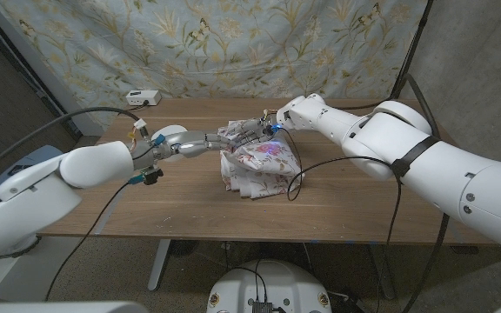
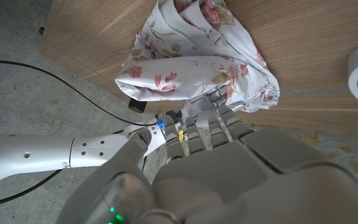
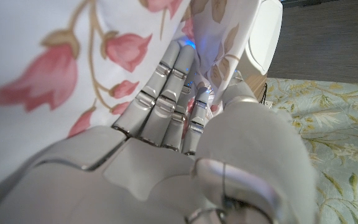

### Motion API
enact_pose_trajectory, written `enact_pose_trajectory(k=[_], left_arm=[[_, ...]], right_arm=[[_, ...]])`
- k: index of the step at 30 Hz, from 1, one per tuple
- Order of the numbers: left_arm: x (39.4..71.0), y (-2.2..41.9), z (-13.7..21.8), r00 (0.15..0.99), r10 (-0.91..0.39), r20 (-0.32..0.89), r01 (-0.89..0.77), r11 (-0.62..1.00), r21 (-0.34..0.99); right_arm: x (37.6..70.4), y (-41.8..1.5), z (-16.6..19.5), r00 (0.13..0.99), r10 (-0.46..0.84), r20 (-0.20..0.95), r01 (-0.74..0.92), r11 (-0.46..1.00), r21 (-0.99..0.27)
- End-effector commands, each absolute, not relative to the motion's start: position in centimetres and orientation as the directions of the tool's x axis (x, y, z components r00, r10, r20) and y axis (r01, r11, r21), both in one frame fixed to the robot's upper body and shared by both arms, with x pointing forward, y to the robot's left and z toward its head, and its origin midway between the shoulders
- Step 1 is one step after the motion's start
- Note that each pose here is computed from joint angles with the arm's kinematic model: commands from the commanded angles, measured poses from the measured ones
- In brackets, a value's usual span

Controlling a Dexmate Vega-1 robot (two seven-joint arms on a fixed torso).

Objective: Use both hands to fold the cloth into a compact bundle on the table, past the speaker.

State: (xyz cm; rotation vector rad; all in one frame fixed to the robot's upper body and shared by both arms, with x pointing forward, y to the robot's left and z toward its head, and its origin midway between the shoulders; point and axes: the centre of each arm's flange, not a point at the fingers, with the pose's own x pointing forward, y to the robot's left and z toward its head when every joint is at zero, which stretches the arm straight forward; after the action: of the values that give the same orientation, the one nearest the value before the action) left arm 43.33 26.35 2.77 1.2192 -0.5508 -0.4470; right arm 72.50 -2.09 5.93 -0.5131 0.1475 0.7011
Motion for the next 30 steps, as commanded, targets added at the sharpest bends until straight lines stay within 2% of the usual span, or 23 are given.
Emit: enact_pose_trajectory(k=[1, 12, 30], left_arm=[[44.5, 25.8, 3.0, 0.802, -0.584, 0.127, -0.006, 0.204, 0.979], [46.3, 24.6, 2.6, 0.789, -0.606, 0.097, 0.019, 0.182, 0.983], [47.1, 24.3, 2.2, 0.788, -0.609, 0.084, 0.039, 0.187, 0.982]], right_arm=[[72.5, -2.5, 5.7, 0.747, 0.59, -0.307, -0.664, 0.64, -0.387], [72.3, -1.7, 5.1, 0.727, 0.616, -0.305, -0.685, 0.62, -0.383], [72.3, -1.7, 6.0, 0.726, 0.63, -0.274, -0.682, 0.614, -0.397]])
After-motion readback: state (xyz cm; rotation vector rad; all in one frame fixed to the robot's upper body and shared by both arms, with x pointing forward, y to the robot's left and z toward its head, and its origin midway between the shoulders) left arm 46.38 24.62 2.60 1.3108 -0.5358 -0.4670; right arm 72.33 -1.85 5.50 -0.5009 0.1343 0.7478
